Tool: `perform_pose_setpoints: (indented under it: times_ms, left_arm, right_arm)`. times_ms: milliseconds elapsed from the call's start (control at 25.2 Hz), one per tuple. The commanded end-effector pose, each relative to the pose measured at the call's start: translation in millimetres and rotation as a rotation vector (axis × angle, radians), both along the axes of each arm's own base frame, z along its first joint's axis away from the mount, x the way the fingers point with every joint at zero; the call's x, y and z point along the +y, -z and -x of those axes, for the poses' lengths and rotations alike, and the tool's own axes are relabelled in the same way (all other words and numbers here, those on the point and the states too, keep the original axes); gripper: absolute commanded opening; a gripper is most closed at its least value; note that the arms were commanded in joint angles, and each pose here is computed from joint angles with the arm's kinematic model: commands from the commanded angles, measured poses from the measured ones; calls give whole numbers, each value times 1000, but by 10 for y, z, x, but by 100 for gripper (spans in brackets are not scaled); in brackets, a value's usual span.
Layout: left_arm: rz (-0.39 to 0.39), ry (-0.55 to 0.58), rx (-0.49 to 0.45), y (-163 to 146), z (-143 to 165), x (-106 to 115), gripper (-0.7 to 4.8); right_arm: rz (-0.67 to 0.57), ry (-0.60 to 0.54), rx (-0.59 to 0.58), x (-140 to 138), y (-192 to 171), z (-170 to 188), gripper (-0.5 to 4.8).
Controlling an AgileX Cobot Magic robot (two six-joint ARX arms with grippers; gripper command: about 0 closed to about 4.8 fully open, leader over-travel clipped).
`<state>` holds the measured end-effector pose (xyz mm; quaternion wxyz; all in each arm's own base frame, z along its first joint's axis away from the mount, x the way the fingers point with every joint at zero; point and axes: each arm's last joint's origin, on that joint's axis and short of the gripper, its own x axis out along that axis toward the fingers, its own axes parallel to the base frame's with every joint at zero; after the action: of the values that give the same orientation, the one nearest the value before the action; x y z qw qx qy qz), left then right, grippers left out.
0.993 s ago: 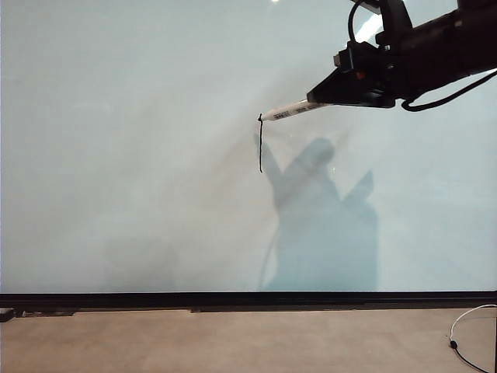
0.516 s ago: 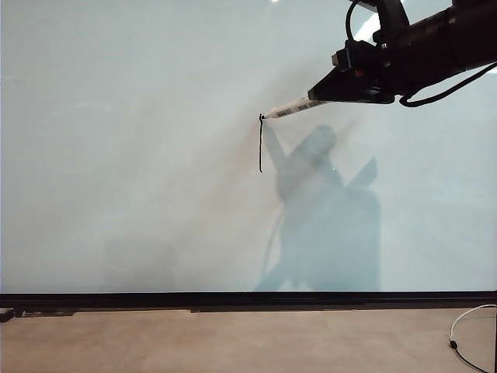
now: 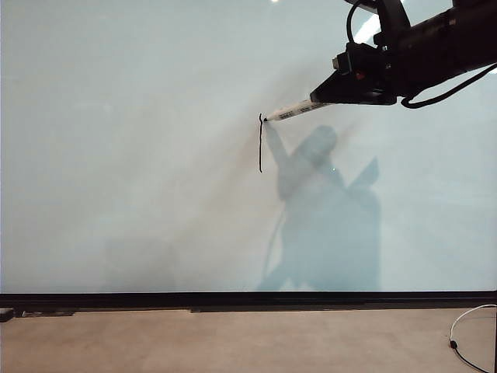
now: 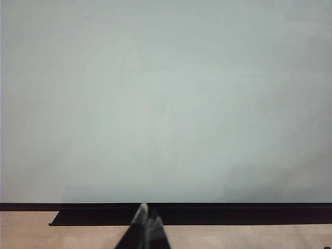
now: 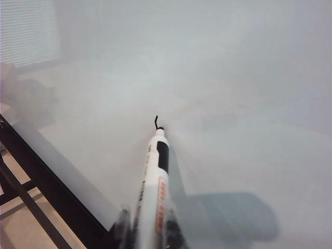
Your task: Pick up the pen on the shelf to the right of the whiteboard and draw a rectangle.
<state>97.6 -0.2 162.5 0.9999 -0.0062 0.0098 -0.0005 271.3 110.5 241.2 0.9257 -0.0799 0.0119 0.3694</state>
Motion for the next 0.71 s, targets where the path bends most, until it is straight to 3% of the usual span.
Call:
perform_pose_setpoints:
  times_ms: [40, 715]
  left_arm:
    - [-5, 4, -9, -15, 1, -1, -4]
    - [-5, 4, -9, -16, 1, -1, -5]
  right_arm:
    - [-6, 29, -31, -6, -48, -9, -5]
    - [-6, 84, -42, -127, -112, -6, -5]
